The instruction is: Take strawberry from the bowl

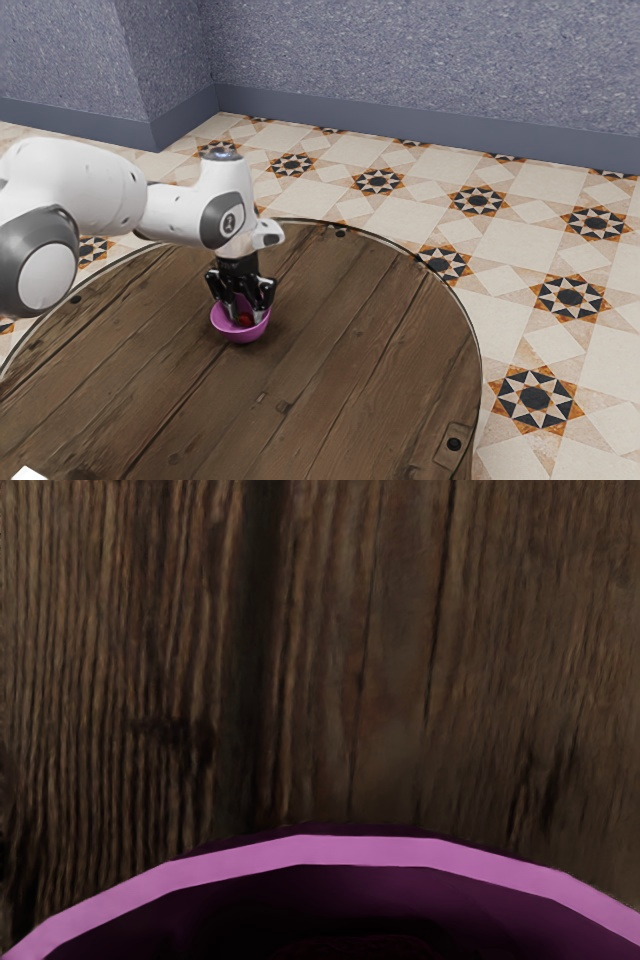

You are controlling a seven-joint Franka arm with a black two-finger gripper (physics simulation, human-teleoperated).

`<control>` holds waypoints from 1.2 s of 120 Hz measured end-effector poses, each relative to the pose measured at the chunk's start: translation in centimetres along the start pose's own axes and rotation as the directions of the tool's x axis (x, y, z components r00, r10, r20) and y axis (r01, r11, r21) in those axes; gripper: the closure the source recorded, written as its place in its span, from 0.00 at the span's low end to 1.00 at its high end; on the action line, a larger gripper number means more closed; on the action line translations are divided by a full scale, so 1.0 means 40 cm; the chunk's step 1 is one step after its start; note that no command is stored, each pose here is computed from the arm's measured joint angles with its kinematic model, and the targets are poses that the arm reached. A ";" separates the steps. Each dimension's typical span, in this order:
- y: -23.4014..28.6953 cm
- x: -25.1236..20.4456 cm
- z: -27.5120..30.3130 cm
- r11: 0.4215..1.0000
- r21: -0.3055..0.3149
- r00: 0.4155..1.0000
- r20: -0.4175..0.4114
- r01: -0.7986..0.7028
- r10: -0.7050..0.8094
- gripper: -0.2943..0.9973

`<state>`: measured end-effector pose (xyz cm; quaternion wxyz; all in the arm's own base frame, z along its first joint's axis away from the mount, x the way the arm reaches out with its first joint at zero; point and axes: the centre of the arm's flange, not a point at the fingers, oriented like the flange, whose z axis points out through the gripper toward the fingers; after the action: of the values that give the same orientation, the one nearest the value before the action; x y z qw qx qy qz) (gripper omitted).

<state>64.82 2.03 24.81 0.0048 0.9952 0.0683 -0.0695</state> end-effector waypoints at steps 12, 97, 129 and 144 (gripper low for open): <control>0.000 0.000 0.003 1.000 0.000 1.000 0.006 -0.004 0.004 0.43; 0.127 -0.040 -0.189 0.997 -0.014 0.990 -0.118 -0.075 0.073 0.63; 0.284 -0.050 -0.120 0.988 -0.009 0.985 -0.087 -0.151 0.150 0.66; 0.306 -0.053 -0.098 0.988 -0.011 0.985 -0.077 -0.157 0.156 0.56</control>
<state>64.95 -10.31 28.97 0.0163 0.9994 -0.0093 -0.0306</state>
